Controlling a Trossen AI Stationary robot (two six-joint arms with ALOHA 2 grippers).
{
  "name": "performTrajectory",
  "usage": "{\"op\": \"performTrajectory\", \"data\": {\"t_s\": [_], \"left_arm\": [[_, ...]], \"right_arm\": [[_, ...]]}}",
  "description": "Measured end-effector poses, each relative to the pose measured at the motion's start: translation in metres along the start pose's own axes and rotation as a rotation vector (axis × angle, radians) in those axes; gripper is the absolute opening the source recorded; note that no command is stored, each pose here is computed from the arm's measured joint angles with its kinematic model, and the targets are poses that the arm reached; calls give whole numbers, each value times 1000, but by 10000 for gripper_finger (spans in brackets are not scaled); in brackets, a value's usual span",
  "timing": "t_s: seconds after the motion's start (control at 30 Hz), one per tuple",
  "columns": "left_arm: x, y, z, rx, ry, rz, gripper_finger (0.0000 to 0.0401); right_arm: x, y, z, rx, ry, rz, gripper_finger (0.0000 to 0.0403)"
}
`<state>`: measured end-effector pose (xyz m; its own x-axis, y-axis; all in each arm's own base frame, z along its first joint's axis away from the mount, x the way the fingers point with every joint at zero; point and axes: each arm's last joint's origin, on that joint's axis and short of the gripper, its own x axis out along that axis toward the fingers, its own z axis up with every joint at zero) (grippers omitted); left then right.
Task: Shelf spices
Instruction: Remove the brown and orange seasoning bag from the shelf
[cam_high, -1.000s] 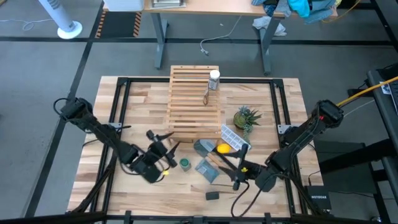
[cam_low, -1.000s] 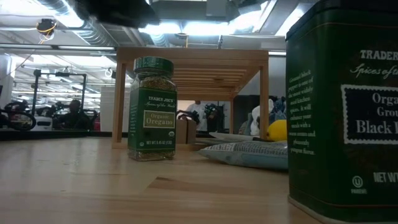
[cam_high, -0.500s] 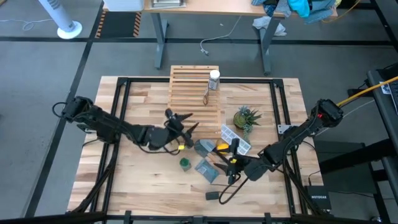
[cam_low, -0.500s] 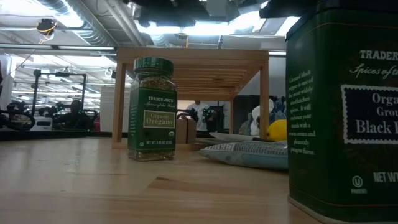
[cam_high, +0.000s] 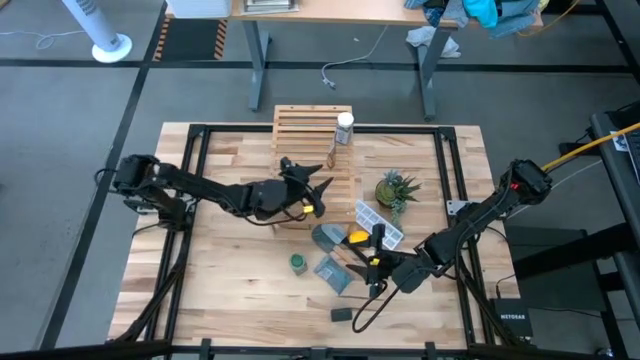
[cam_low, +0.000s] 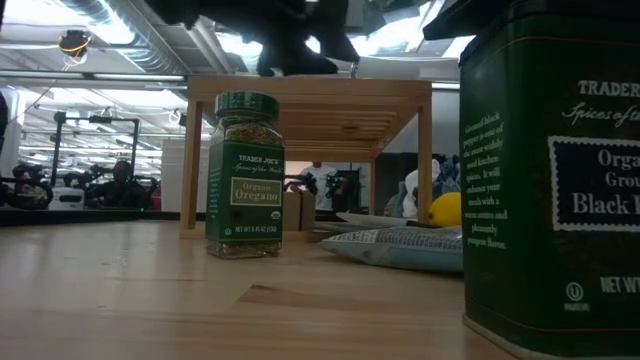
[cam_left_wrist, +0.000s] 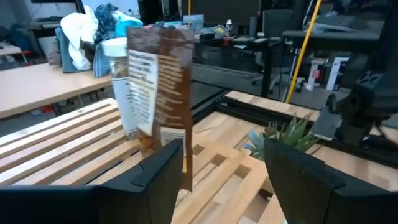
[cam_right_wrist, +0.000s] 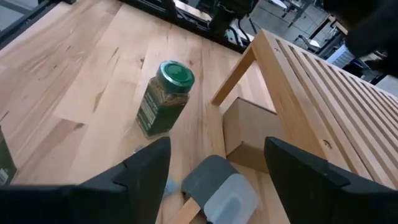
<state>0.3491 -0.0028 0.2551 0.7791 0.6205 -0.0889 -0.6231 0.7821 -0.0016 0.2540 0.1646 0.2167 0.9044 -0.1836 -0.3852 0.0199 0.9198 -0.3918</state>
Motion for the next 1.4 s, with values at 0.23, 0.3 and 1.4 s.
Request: {"op": "performTrajectory", "data": {"t_s": [0.23,0.3,1.4], "left_arm": [[27,-6,13,56,-27,48,217],[33,-4,17,50,-39,64,217],[58,32,11,89,60,181,13]], "right_arm": [[0,1,0,1,-1,19,264],[0,1,0,1,-2,25,264],[0,3,-1,-4,7,98,264]]}}
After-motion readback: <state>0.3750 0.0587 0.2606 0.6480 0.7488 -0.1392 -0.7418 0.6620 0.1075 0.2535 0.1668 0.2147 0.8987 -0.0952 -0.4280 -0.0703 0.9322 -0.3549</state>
